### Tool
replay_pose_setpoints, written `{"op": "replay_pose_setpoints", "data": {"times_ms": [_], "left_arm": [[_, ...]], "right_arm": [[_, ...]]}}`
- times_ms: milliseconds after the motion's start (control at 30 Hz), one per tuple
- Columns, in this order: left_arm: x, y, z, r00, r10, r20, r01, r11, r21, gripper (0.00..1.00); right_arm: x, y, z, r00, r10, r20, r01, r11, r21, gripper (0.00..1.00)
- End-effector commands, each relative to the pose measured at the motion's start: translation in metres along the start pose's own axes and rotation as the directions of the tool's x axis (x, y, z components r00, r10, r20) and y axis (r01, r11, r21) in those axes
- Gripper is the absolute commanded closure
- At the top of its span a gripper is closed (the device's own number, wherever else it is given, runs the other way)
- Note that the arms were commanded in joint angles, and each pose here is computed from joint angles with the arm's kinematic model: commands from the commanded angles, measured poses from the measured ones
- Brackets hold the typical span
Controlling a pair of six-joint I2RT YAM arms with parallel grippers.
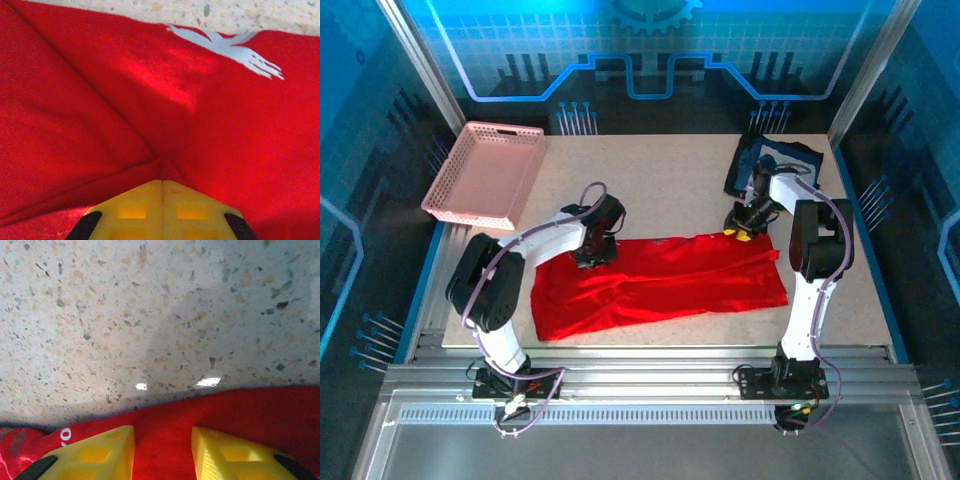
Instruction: Fold and stack the t-shirts
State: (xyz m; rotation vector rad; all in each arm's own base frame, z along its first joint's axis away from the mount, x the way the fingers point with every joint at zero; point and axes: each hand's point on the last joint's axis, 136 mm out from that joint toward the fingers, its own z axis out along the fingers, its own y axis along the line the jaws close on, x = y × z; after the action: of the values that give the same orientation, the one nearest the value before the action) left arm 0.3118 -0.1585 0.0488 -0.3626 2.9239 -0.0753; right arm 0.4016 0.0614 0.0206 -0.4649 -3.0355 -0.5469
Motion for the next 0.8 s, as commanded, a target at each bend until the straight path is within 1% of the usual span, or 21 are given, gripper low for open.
{"op": "replay_pose_setpoints", "data": {"times_ms": [0,300,533,633,700,733,767], "left_arm": [[0.012,0.002,-0.012,1.0,-0.012,-0.001,0.012,1.0,0.011,1.0],[0.035,0.001,-0.025,1.0,-0.017,0.018,0.017,0.999,0.03,1.0],[0.074,-0.009,-0.027,0.999,-0.048,-0.016,0.049,0.998,0.044,1.0],[0.095,-0.01,-0.025,0.998,-0.053,-0.041,0.054,0.998,0.024,0.99],[0.109,-0.009,-0.022,0.996,-0.067,-0.062,0.068,0.998,0.014,0.97],[0.115,-0.007,-0.022,0.995,-0.076,-0.066,0.077,0.997,0.007,0.93],[0.119,-0.005,-0.024,0.994,-0.084,-0.065,0.084,0.996,0.003,0.84]], "right_arm": [[0.002,-0.001,0.01,0.999,-0.001,-0.035,0.001,1.0,-0.002,0.63],[0.001,-0.001,0.012,0.999,0.003,-0.04,-0.003,1.0,-0.003,0.63],[0.003,-0.002,0.012,0.999,0.001,-0.042,-0.001,1.0,0.003,0.63],[0.003,-0.002,0.012,0.999,0.003,-0.042,-0.003,1.0,0.002,0.63],[0.003,-0.003,0.012,0.999,0.004,-0.043,-0.003,1.0,0.003,0.63],[0.003,-0.003,0.013,0.999,0.004,-0.045,-0.004,1.0,0.002,0.63],[0.003,-0.002,0.013,0.999,0.004,-0.045,-0.004,1.0,0.002,0.63]]}}
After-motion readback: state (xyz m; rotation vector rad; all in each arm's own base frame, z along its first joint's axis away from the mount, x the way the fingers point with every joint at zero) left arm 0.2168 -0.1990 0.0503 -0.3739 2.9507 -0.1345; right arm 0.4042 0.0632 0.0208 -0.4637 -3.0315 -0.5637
